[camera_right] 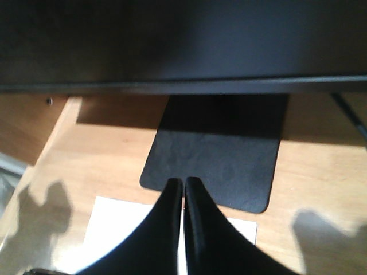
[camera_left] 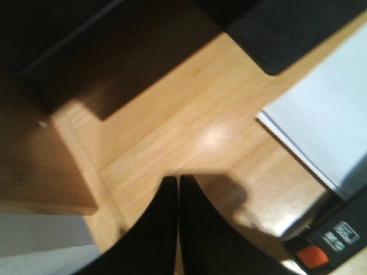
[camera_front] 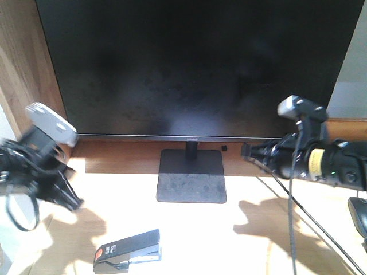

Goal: Grab stapler and paper to desk for stapling
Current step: 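Open both grippers and lift them away from stapler and paper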

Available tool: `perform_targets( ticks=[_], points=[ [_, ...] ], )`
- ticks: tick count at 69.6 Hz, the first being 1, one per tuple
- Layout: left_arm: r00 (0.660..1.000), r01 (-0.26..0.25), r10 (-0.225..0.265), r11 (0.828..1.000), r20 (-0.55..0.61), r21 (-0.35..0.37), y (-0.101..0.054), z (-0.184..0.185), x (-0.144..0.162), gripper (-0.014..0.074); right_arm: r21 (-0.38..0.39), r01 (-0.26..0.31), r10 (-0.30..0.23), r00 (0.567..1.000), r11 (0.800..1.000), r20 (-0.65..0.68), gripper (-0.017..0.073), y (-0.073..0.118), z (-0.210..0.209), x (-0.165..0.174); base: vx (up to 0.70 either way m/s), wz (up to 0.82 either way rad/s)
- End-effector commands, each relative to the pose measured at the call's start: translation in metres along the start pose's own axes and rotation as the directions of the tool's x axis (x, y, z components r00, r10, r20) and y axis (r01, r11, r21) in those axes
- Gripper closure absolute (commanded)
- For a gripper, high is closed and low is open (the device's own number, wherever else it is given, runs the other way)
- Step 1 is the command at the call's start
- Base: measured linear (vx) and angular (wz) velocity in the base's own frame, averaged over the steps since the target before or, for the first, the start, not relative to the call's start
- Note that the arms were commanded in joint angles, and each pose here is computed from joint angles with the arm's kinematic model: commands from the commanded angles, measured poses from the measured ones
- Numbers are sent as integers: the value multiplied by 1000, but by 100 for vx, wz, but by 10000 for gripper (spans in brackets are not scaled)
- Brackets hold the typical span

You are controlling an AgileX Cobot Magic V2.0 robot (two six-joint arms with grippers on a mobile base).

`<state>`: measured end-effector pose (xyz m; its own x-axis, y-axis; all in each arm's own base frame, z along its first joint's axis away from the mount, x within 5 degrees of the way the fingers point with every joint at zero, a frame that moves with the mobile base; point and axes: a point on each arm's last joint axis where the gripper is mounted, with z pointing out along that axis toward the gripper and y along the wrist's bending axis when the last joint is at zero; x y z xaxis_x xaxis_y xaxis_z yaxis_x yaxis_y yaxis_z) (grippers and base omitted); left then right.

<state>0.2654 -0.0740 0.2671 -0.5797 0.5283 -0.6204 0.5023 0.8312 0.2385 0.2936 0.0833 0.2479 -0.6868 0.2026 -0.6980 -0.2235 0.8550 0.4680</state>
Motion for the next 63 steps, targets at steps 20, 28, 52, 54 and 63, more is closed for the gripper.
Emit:
perform_targets(
  ticks=[20,28,52,54,63],
  points=[
    [956,112,-78,988,282,-105,0,-40,7,600,163,104,-131,977,981,169,565,-3,-62,19,0,0],
    [930,115,-67,987,361,-114,-5,-53,17,600,165,174,-207,955,971,213,565,3,-87,31,0,0],
    [854,136,-42,980,519,-143,-17,-95,47,600,147,248,-287,866,958,408,565,18,-152,61,0,0],
    [848,137,-40,980,528,-146,-18,-99,50,600,150,260,-299,858,954,418,565,19,-155,64,0,0],
    [813,149,-29,976,581,-160,-24,-116,66,600,153,287,-326,824,946,463,565,18,-169,81,0,0]
  ],
)
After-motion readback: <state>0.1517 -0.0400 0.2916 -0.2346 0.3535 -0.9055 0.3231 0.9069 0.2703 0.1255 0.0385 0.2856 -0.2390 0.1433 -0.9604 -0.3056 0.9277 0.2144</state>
